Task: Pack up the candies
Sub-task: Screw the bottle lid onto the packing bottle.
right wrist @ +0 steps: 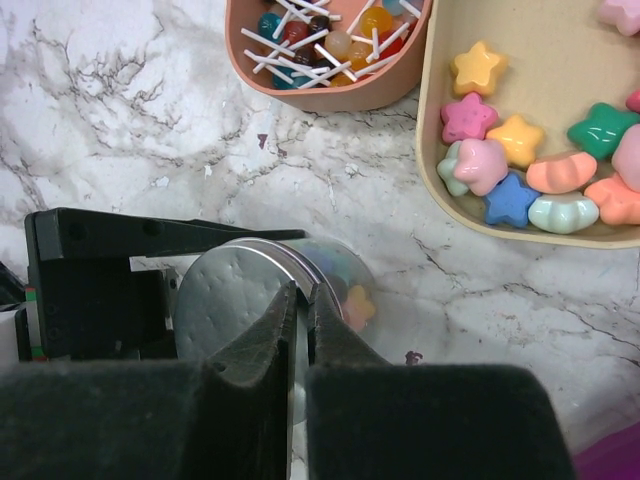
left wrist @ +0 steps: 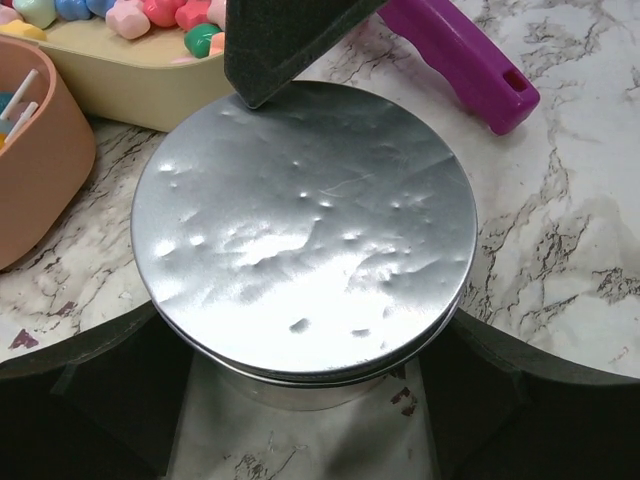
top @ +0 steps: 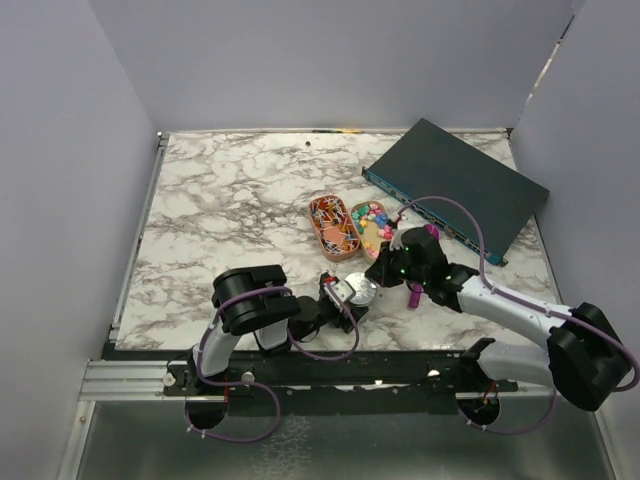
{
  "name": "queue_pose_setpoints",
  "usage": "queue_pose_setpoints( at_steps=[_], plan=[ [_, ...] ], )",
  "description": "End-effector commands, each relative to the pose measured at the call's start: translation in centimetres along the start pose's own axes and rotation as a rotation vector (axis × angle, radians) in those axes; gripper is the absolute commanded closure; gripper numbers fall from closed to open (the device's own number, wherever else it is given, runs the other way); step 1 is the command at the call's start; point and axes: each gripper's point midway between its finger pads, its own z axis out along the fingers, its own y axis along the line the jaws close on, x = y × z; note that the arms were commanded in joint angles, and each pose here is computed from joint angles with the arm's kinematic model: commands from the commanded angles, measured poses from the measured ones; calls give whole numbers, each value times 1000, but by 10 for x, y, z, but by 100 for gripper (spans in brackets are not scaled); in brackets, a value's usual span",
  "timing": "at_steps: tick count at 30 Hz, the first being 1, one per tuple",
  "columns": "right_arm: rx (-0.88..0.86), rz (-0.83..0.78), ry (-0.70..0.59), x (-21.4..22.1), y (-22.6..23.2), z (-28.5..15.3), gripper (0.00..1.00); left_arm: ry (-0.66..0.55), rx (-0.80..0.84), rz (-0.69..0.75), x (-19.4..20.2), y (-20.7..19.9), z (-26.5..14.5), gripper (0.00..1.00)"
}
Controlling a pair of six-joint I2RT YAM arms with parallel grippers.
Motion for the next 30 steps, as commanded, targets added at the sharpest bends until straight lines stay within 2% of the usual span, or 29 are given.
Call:
queue_pose_setpoints(
  at_steps=[1, 22, 30],
  plan=[
    [-74, 105, 430, 118, 14, -33, 97, 22, -57, -196, 31, 18, -19, 62],
    [-33, 166, 397, 127, 9, -53, 98, 75, -185, -172, 35, 49, -10, 64],
    [-21, 169, 344, 112, 12, -60, 98, 81, -203, -159, 33, 54, -12, 64]
  ],
)
